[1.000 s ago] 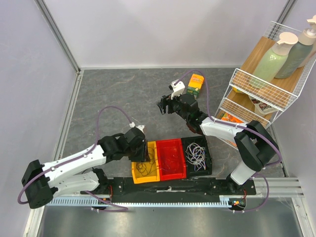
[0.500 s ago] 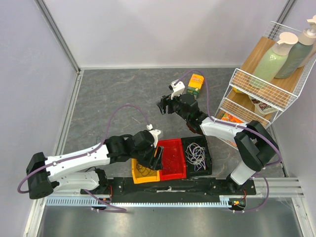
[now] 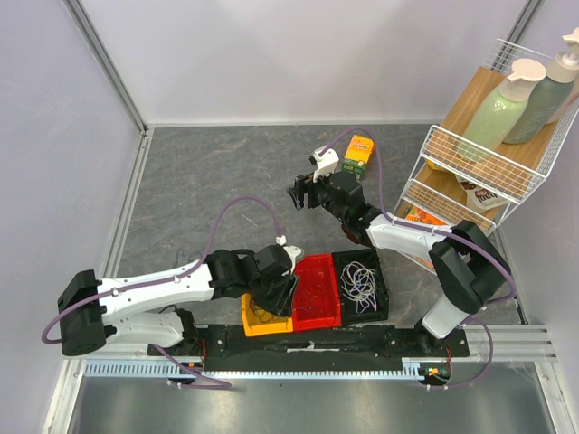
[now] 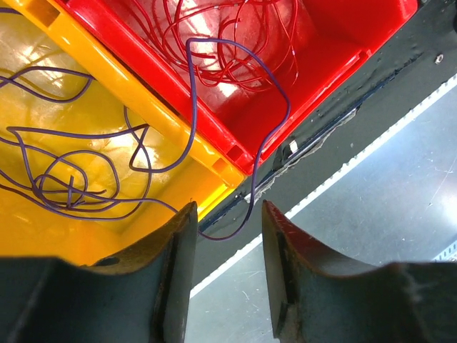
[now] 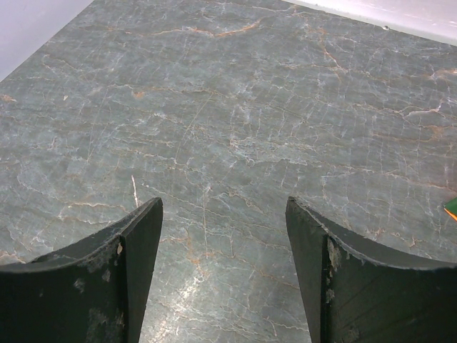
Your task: Untangle the cables
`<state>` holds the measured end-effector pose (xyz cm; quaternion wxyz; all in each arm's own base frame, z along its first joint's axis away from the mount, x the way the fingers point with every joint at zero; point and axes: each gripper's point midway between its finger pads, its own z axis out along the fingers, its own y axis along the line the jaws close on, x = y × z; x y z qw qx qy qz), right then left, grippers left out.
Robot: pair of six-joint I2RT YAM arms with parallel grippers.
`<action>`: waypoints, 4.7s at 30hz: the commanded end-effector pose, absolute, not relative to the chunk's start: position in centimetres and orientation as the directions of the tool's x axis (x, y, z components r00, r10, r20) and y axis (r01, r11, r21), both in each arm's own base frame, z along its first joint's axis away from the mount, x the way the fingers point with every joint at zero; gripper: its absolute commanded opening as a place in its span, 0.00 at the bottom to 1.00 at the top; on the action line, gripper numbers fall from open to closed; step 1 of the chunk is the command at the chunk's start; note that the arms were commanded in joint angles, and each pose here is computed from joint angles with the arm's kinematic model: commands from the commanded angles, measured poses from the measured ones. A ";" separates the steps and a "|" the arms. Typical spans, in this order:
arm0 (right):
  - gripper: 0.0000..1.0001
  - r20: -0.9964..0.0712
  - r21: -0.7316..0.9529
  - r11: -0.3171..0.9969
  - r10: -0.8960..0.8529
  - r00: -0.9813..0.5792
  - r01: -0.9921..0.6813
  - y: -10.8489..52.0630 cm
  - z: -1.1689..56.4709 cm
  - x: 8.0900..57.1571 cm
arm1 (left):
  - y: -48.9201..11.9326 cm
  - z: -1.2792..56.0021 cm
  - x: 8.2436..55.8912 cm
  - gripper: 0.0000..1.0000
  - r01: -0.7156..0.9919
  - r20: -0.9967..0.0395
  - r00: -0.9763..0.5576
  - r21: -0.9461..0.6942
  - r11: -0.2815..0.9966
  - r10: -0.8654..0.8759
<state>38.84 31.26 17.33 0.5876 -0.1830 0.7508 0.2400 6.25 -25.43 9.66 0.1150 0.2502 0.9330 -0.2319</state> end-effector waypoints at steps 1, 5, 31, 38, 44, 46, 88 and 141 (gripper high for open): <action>0.77 -0.976 0.160 0.810 0.044 -0.213 -0.565 31.6 18.4 39.2 | -26.6 10.6 6.6 0.42 0.561 -0.371 -0.821 -0.380 0.736 0.435; 0.77 -0.976 0.159 0.810 0.043 -0.214 -0.564 31.6 18.4 39.2 | -26.7 10.5 7.1 0.22 0.554 -0.386 -0.821 -0.362 0.750 0.420; 0.77 -0.973 0.165 0.804 0.040 -0.226 -0.571 31.8 18.0 39.2 | -18.2 8.6 10.7 0.02 0.019 -0.355 -0.934 0.094 0.995 0.051; 0.77 -0.974 0.162 0.805 0.038 -0.223 -0.570 31.8 18.0 39.3 | -20.0 8.4 11.4 0.01 0.066 -0.342 -0.935 0.098 0.993 0.096; 0.77 -0.974 0.162 0.806 0.039 -0.222 -0.569 31.8 18.0 39.3 | -20.5 12.6 12.2 0.67 0.071 -0.482 -0.876 -0.163 0.984 -0.016; 0.77 -0.973 0.163 0.806 0.038 -0.226 -0.568 31.7 17.9 39.3 | -20.4 14.0 12.6 0.90 0.080 -0.505 -0.861 -0.249 0.965 -0.059; 0.77 -0.975 0.168 0.790 0.043 -0.220 -0.590 32.2 18.5 39.2 | 1.4 4.0 24.4 0.68 -0.938 -0.050 -0.057 -0.338 0.071 -0.997; 0.73 -0.984 0.099 0.462 -0.088 -0.157 -0.882 45.1 17.3 31.1 | -13.8 25.1 24.3 0.02 0.152 -0.406 -0.785 -0.858 0.490 -0.467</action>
